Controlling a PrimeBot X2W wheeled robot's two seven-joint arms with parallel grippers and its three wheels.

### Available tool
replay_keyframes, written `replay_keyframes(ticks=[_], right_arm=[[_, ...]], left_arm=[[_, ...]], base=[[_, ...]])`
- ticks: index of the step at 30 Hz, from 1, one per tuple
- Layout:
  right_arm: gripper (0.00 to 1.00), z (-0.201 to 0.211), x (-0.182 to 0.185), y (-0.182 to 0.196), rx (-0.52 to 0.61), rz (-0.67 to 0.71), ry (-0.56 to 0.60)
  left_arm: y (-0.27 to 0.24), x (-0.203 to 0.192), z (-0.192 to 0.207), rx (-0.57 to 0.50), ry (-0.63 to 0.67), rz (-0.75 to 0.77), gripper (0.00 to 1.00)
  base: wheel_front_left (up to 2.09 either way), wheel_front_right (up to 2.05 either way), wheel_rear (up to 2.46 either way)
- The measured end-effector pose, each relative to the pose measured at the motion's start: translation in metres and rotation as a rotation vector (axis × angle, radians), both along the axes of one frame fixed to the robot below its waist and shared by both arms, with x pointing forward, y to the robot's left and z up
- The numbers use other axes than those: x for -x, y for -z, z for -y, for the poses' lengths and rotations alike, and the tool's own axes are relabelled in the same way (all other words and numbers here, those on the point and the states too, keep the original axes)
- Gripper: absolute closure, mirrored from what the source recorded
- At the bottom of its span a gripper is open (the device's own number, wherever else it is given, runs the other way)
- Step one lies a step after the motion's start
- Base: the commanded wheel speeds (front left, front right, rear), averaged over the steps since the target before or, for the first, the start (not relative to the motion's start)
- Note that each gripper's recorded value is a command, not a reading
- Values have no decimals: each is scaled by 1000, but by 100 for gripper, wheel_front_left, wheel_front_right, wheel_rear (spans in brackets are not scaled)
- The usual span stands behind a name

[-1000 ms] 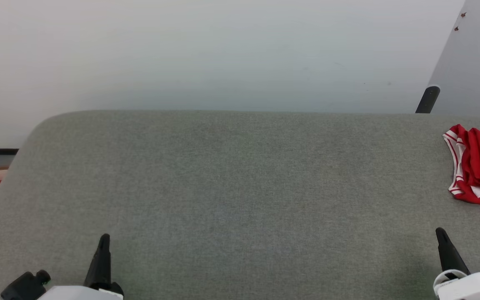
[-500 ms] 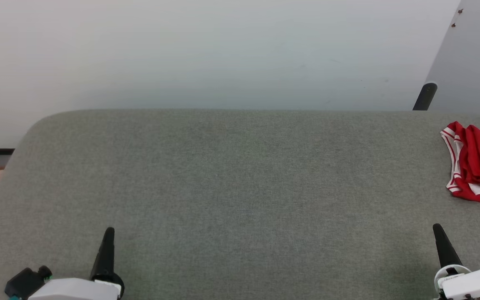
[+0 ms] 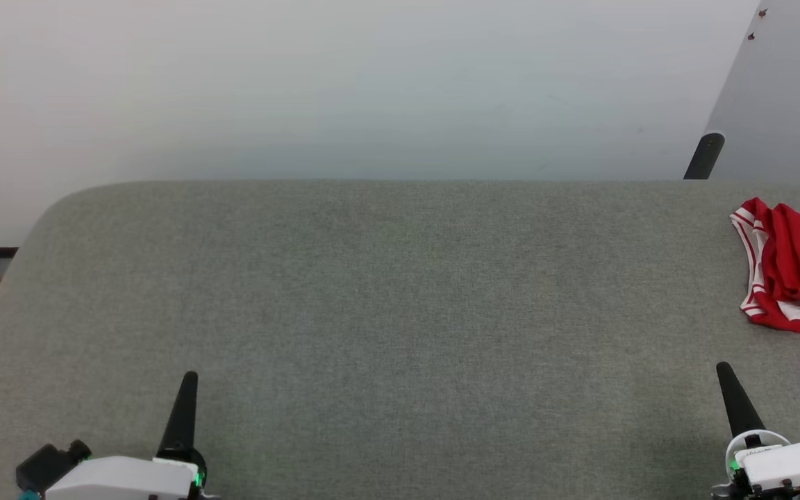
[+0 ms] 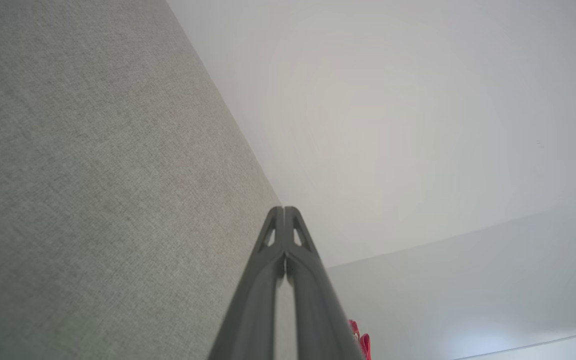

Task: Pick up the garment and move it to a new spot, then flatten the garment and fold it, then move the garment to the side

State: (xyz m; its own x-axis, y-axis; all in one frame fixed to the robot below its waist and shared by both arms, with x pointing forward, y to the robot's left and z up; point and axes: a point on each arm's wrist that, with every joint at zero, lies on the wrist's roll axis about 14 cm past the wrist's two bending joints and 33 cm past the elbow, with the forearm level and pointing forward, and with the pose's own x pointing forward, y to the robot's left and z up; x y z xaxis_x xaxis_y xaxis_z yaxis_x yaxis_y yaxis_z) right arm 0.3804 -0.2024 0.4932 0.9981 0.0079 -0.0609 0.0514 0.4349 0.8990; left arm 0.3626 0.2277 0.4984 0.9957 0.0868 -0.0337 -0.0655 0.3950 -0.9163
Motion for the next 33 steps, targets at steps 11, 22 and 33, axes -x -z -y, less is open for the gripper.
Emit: replay_keyframes(ticks=[11, 22, 33], right_arm=[[100, -1, -2, -3, -113, 11, 7], [100, -1, -3, -4, -208, 16, 14], [100, -2, -5, -7, -306, 30, 17]], left_arm=[[-1, -6, 6, 100, 17, 8, 100], [-1, -11, 12, 192, 34, 14, 100], [-3, -17, 18, 276, 50, 25, 100]], base=[[0, 0, 0], [0, 0, 0], [0, 0, 0]])
